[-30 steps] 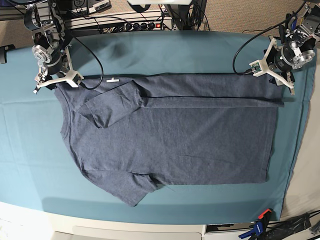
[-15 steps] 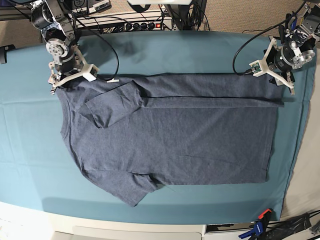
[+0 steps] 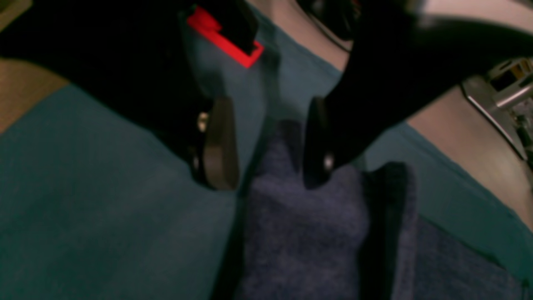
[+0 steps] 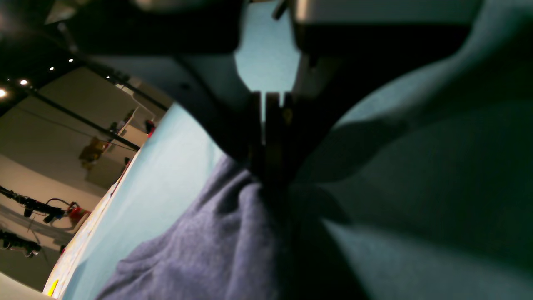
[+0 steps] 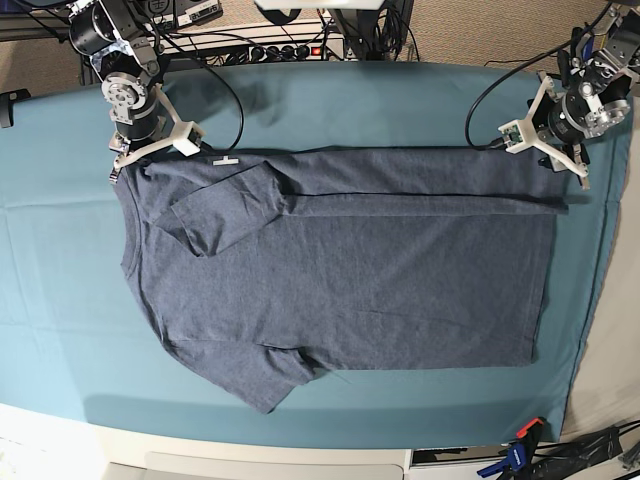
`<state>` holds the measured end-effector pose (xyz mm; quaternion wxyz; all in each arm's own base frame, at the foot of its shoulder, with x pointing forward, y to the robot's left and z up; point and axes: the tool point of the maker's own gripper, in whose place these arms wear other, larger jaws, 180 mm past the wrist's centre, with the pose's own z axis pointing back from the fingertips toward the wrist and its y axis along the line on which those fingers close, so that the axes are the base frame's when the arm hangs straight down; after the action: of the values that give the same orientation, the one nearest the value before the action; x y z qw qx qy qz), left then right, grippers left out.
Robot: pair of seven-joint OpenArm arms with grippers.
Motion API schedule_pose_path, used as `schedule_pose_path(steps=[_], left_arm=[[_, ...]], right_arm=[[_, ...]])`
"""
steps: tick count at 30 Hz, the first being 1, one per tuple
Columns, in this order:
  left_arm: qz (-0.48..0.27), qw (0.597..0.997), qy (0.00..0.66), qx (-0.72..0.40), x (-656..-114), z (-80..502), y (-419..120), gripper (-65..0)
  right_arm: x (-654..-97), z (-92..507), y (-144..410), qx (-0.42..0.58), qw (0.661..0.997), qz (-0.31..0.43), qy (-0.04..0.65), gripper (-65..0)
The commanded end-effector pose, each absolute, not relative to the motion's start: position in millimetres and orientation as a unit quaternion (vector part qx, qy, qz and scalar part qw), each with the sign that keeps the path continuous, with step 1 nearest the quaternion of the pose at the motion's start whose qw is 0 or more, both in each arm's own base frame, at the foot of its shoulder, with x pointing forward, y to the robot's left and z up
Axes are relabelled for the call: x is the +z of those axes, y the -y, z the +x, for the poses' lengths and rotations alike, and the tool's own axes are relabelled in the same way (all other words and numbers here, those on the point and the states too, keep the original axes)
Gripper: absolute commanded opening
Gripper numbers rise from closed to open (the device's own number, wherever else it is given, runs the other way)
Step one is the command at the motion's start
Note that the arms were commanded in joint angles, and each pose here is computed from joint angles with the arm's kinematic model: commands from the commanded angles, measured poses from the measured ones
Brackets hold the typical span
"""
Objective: Fold the T-shirt properly
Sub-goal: 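Lower both grippers and pinch the folded shirt edge again, then pull the held folded edge toward the arm bases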
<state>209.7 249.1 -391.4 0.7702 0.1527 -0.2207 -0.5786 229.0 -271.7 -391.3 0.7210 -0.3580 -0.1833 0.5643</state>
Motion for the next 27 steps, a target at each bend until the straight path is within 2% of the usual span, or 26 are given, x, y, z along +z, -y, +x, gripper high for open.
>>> schedule_pose_path(steps=[1,7,23,24,27], left_arm=[[0.175,0.757,0.222,-0.589,-383.6,216.7,-255.7,-37.1],[0.221,0.727,0.213,-0.614,-377.6,224.1,-267.6,-37.0],[0.194,0.747,0.194,-0.605,-400.9,213.1,-284.6,-38.0],[0.193,0.748,0.194,-0.605,-401.0,213.0,-284.4,-42.3],[0.19,0.751,0.195,-0.602,-401.3,212.4,-283.6,-63.4]], right_arm=[[-384.7,233.2,275.1,0.564,0.714,-0.37,0.188,-65.0],[-371.6,247.3,276.9,0.546,0.707,-0.396,0.213,-65.0],[-368.8,252.0,276.1,0.545,0.705,-0.398,0.219,-65.0],[-368.8,252.0,276.2,0.545,0.705,-0.398,0.219,-65.0],[-368.6,251.5,277.6,0.543,0.706,-0.4,0.216,-65.0]])
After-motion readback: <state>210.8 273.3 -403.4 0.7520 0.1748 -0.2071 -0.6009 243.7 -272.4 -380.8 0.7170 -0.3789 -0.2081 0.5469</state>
